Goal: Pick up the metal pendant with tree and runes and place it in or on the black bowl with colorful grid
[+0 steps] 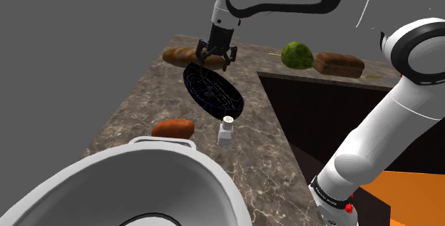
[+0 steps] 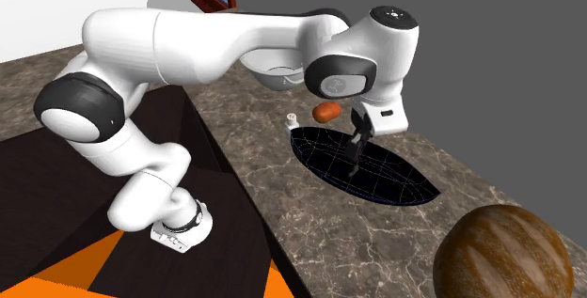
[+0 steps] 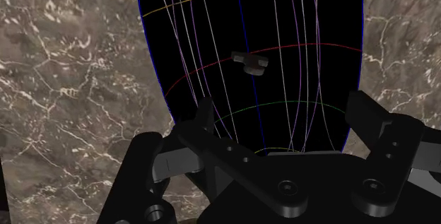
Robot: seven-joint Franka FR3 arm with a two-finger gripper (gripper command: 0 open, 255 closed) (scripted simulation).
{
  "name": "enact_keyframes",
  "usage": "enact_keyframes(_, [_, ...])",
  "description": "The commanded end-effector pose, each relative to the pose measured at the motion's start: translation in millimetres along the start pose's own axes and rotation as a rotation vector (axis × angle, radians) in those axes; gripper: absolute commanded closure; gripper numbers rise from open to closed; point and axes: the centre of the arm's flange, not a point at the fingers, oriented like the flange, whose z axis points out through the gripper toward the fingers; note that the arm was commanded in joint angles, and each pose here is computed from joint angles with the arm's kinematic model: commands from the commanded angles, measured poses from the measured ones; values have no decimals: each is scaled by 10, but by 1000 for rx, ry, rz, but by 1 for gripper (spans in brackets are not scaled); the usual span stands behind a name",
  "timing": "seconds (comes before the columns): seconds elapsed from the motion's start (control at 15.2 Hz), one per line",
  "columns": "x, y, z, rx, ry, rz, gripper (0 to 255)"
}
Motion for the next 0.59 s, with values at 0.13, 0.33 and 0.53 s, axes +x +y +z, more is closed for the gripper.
enact_keyframes(0.13, [-14, 0, -326, 0, -1, 0, 0])
enact_keyframes(0.33, [-14, 0, -326, 0, -1, 0, 0])
enact_keyframes(0.53, [-14, 0, -326, 0, -1, 0, 0])
